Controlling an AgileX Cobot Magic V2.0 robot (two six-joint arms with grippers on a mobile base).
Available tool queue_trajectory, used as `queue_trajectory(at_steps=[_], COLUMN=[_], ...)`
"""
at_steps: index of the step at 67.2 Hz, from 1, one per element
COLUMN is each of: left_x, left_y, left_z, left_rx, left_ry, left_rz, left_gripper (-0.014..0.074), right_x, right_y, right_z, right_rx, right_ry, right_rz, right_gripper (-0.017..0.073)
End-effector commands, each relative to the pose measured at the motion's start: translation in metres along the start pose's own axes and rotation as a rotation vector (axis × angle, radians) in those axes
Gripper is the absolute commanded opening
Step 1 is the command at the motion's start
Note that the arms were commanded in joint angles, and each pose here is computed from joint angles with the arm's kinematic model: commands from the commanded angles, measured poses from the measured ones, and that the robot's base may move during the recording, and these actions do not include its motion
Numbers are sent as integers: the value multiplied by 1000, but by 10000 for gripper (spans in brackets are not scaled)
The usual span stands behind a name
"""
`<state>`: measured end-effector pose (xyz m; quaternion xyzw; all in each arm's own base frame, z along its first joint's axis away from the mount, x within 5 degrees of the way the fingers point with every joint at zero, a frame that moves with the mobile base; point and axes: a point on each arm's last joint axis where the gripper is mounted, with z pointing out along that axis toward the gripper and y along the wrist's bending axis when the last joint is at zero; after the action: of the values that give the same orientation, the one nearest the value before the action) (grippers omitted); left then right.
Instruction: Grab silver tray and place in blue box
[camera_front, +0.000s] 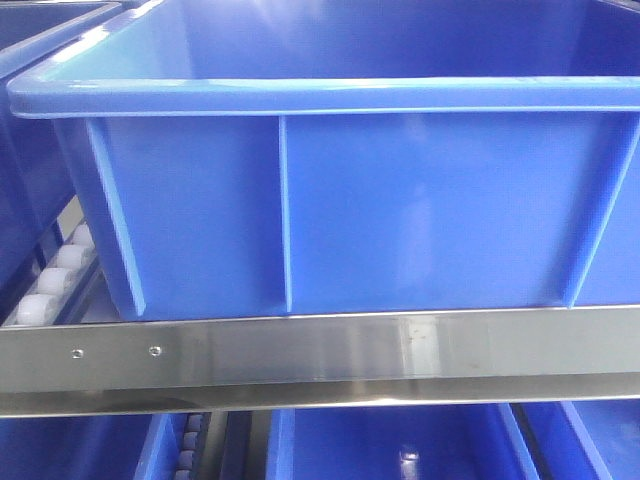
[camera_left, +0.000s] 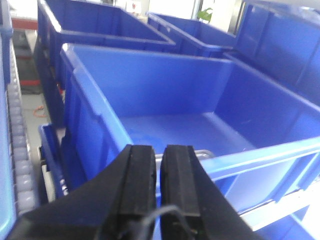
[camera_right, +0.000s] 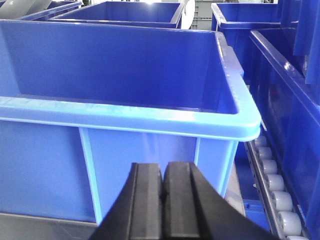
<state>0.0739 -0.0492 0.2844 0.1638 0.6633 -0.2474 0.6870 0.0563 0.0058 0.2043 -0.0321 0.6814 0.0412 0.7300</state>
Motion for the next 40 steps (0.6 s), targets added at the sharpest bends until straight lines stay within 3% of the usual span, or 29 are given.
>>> queue_trajectory(at_steps=[1,5,11,24,40], left_x=[-14,-11,-2,28,65], left_y=[0,5,13,21,31], left_z=[-5,-13,-29,-50,-45], left_rx=[-11,-76,-216,-419,-462], left_ry=[-133,-181,-236,-191,-109], left_rz=[58,167,237,257,226], left_gripper=[15,14,14,14,14], right_x=[-16,-16,-16,-16,-16], right_y=[0,0,0,0,0], right_z=[-3,-3,-3,-3,-3], right_rx=[2,2,2,2,2], right_ry=[-132,-131,-131,-131,-131], right_rz=[-15,-15,-15,-15,-15], right_gripper=[53,53,53,53,53])
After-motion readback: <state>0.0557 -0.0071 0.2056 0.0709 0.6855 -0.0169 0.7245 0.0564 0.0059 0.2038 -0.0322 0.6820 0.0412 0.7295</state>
